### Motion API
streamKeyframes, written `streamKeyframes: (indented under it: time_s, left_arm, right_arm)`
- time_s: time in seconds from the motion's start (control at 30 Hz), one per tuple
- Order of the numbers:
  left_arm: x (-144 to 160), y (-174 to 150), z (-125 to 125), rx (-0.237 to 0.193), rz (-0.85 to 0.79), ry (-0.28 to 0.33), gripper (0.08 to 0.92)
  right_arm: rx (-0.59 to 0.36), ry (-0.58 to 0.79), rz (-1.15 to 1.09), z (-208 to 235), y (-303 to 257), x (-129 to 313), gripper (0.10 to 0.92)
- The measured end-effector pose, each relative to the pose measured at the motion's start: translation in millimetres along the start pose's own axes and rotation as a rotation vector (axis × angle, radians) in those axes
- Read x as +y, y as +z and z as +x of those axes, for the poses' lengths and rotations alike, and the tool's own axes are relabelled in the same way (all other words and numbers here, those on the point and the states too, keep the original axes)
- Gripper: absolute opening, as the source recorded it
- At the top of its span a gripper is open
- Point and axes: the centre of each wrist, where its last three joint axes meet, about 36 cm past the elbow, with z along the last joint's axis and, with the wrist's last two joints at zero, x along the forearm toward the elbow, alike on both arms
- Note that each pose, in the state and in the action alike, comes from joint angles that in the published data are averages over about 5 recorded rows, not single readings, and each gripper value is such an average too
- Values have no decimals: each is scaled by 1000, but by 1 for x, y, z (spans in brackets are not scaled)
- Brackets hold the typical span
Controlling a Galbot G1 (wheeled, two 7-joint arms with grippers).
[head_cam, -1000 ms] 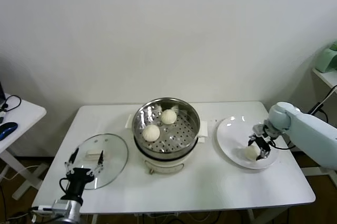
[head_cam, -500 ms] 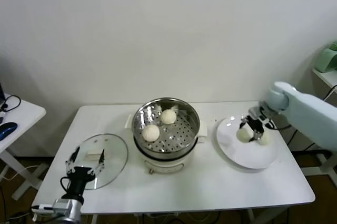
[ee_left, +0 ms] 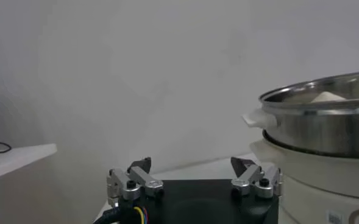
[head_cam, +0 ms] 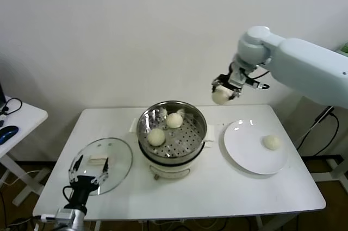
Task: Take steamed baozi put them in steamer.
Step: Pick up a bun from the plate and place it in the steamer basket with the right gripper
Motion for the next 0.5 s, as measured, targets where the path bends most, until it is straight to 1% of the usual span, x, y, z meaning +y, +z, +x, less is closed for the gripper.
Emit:
streamKeyframes:
  time_s: [0.17, 0.5]
  left_arm:
    - [2, 0, 4, 5, -7, 3, 823]
    - [2, 0, 12, 15, -16, 11, 823]
  right_arm:
    - [13, 2, 239, -1, -50, -43, 679]
    - [-26, -17, 581, -44, -132, -95, 679]
